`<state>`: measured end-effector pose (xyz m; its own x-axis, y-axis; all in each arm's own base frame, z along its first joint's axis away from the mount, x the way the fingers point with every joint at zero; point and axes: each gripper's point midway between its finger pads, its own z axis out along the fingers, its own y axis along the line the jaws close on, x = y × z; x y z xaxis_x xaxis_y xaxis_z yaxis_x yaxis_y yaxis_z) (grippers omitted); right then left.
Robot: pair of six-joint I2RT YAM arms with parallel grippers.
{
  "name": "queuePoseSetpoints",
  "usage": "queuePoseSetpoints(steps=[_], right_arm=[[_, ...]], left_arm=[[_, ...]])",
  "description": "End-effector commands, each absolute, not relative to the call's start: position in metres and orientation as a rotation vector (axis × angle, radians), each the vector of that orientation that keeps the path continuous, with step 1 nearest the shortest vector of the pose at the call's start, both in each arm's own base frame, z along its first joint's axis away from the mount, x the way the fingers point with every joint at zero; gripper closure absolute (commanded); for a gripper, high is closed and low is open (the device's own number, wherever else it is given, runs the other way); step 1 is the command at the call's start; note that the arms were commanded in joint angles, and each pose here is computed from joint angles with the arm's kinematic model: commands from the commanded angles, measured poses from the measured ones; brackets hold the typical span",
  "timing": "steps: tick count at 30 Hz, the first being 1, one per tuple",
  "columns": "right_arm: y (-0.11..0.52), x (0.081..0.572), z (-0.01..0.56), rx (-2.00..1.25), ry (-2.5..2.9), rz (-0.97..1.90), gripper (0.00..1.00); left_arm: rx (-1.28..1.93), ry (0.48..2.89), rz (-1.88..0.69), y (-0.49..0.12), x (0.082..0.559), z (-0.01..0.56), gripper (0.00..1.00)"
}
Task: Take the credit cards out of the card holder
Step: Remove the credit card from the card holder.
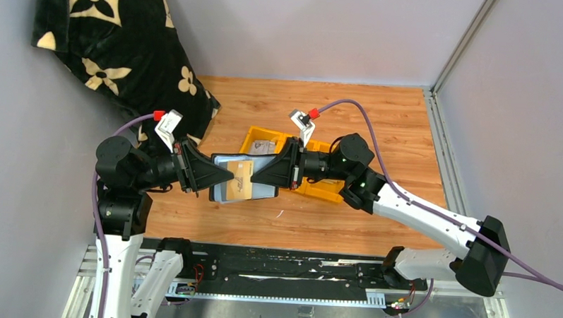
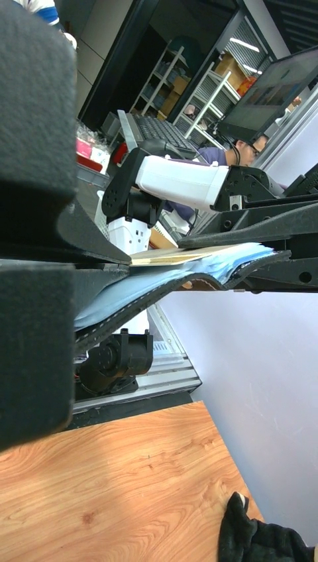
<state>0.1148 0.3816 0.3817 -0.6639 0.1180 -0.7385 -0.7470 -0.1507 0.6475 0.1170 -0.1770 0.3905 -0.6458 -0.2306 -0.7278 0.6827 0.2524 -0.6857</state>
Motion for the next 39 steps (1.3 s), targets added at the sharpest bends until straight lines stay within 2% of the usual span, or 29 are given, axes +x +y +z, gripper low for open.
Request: queuePoseSetpoints(steps=[1, 5, 6, 9, 12, 14, 23, 26, 28, 39], right_arm=[[0.376, 0.117, 0.378, -0.712, 1.533, 1.858, 1.0], [0.377, 0.112, 0.385, -0.732, 1.5, 1.891, 0.98], [0.379, 0.111, 0.387, -0.736, 1.495, 1.9, 0.9], [0.385, 0.107, 0.395, -0.746, 1.468, 1.935, 0.76], [0.392, 0.104, 0.399, -0.759, 1.452, 1.964, 0.68], [0.395, 0.105, 0.4, -0.753, 1.45, 1.975, 0.67], [0.396, 0.104, 0.413, -0.759, 1.412, 1.999, 0.73], [0.395, 0.108, 0.409, -0.752, 1.444, 1.968, 0.91], [0.392, 0.113, 0.405, -0.733, 1.463, 1.951, 1.0], [0.354, 0.135, 0.385, -0.636, 1.538, 1.854, 1.0]], left_arm=[[0.475, 1.704, -1.495, -0.178, 0.11, 0.406, 0.89], [0.463, 1.705, -1.459, -0.177, 0.114, 0.404, 0.98], [0.457, 1.708, -1.444, -0.176, 0.115, 0.403, 1.0], [0.453, 1.708, -1.394, -0.174, 0.118, 0.401, 1.0], [0.451, 1.711, -1.379, -0.173, 0.119, 0.4, 1.0], [0.455, 1.714, -1.376, -0.173, 0.118, 0.4, 1.0], [0.455, 1.734, -1.316, -0.17, 0.122, 0.392, 1.0], [0.454, 1.741, -1.308, -0.17, 0.124, 0.391, 1.0], [0.455, 1.743, -1.302, -0.169, 0.124, 0.391, 0.98], [0.444, 1.758, -1.271, -0.167, 0.131, 0.391, 0.96]])
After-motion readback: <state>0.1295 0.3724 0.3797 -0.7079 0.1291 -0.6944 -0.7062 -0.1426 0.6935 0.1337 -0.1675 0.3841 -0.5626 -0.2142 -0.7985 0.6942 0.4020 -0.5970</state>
